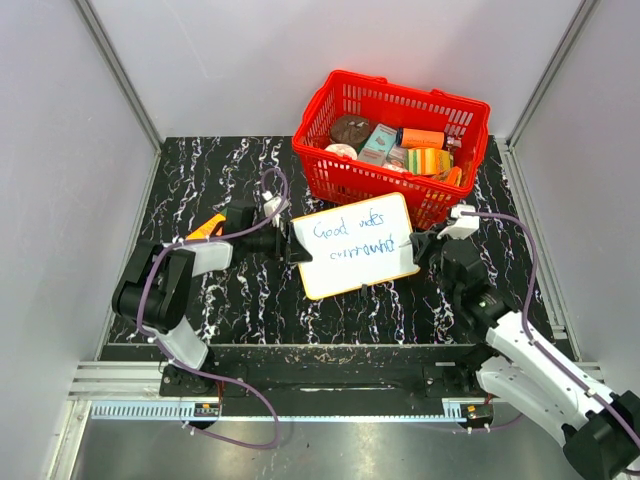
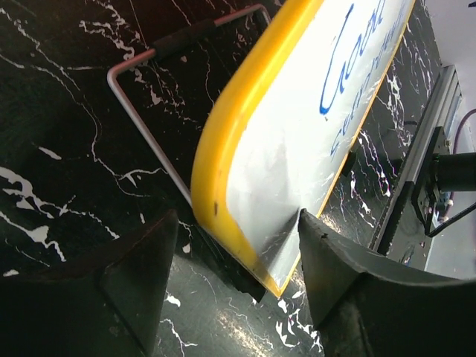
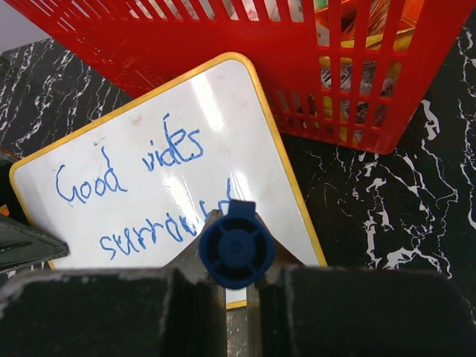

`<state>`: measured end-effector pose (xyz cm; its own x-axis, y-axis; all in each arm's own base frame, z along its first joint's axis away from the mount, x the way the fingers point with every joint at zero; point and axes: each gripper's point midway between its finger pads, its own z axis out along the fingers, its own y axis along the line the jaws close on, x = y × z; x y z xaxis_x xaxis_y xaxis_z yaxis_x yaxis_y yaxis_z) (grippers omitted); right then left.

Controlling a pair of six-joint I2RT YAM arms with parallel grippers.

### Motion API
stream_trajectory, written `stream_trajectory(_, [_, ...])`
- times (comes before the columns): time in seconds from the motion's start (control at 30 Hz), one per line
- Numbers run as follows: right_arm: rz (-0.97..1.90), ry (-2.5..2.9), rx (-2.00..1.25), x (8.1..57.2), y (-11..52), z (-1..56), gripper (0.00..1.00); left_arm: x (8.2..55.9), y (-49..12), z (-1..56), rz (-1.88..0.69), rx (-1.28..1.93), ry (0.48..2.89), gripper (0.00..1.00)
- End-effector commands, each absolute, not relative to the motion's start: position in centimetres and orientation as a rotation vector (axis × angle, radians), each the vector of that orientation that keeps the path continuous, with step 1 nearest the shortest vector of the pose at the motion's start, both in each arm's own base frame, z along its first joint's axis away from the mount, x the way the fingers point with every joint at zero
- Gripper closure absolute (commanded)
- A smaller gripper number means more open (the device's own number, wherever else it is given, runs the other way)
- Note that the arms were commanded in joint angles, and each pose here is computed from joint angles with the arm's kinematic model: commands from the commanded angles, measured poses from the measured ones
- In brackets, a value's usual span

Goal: Write a sentence on the whiteboard
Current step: Put down the whiteboard stand at the center of the board, then put down the whiteboard marker without the cap at the center of the board.

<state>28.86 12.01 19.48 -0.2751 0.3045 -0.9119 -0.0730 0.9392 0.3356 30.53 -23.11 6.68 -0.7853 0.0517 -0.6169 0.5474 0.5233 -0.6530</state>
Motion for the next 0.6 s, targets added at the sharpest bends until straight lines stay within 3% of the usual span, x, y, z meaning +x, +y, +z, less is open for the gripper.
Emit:
stream_trajectory(0.0, [0.419, 1.803, 0.177, 28.3, 12.3, 20.8, 1.00, 31.2, -23.2, 8.9, -1.173, 0.508, 2.126, 0.29])
stream_trajectory(0.33, [0.469, 1.845, 0.168, 27.1, 12.7, 20.0, 1.00, 31.0, -22.5, 12.7, -1.118, 0.453, 2.028, 0.20])
stream_trajectory(0.57, [0.537, 1.900, 0.175, 25.3, 13.0, 19.5, 1.00, 31.7, -20.1, 14.9, -0.938, 0.313, 1.999, 0.14])
